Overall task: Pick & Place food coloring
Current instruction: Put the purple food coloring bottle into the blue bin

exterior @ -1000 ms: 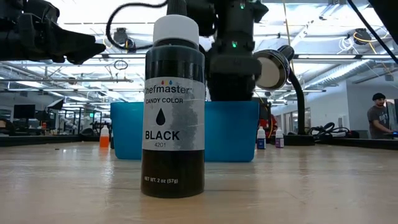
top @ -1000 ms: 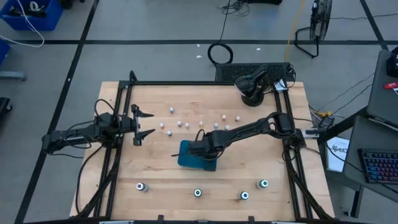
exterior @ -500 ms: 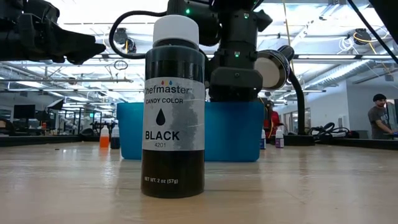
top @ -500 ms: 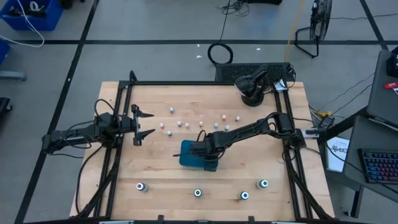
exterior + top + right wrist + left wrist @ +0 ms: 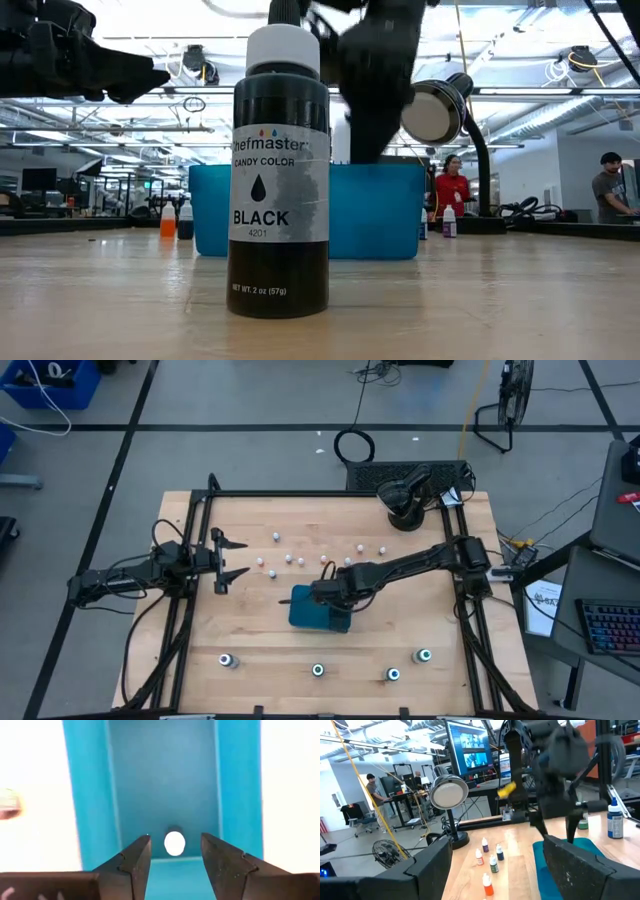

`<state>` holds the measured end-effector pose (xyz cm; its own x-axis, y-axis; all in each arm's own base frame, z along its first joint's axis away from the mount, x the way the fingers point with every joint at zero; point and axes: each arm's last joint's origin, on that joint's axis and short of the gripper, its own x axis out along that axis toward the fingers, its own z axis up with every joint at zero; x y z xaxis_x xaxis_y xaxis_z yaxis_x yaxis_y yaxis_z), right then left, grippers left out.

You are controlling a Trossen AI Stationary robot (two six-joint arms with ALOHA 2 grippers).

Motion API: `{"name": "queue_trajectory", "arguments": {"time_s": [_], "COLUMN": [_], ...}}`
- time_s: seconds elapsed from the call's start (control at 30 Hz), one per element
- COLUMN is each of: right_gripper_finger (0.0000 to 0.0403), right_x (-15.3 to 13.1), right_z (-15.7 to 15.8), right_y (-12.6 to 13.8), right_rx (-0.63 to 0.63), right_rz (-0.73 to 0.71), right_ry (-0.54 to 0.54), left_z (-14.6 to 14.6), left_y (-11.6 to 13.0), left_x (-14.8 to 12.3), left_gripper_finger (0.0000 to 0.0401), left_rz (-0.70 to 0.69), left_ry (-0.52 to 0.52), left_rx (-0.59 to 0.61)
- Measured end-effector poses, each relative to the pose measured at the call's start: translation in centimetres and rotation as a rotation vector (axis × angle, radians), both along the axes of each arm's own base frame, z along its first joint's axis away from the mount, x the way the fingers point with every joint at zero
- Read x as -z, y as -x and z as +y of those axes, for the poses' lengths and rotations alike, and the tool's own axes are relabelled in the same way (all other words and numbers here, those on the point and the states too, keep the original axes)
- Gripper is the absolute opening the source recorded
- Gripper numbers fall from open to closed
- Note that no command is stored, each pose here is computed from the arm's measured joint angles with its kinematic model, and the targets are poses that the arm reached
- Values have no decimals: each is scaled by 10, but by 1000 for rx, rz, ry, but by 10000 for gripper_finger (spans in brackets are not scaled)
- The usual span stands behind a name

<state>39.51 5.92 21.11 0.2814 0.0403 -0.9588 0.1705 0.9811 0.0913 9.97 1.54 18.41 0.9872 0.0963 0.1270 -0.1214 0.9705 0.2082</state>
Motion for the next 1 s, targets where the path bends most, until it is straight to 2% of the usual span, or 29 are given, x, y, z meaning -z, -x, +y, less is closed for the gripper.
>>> {"name": "queue_trajectory", "arguments": {"time_s": [0.1, 0.23, 0.47, 0.57, 0.77, 0.9, 1.0], "right_gripper_finger": [159, 156, 167, 175, 189, 192, 190], "right_x": [-24, -54, -81, -72, -30, -6, 11], "right_z": [-4, -14, -58, -81, -125, -142, -147], "right_y": [9, 32, 77, 91, 119, 130, 135], "right_rx": [11, 59, 304, 383, 507, 564, 560], "right_rz": [-47, -43, 85, 116, 165, 130, 129], "right_ry": [14, 137, 363, 351, 294, 199, 157], "left_z": [0, 0, 0, 0, 0, 0, 0], "left_y": [0, 0, 0, 0, 0, 0, 0], "left_x": [0, 0, 0, 0, 0, 0, 0], "left_gripper_finger": [306, 306, 306, 306, 306, 306, 306], "left_rz": [1, 0, 1, 0, 1, 1, 0], "left_ry": [0, 0, 0, 0, 0, 0, 0], "left_rx": [0, 0, 0, 0, 0, 0, 0]}}
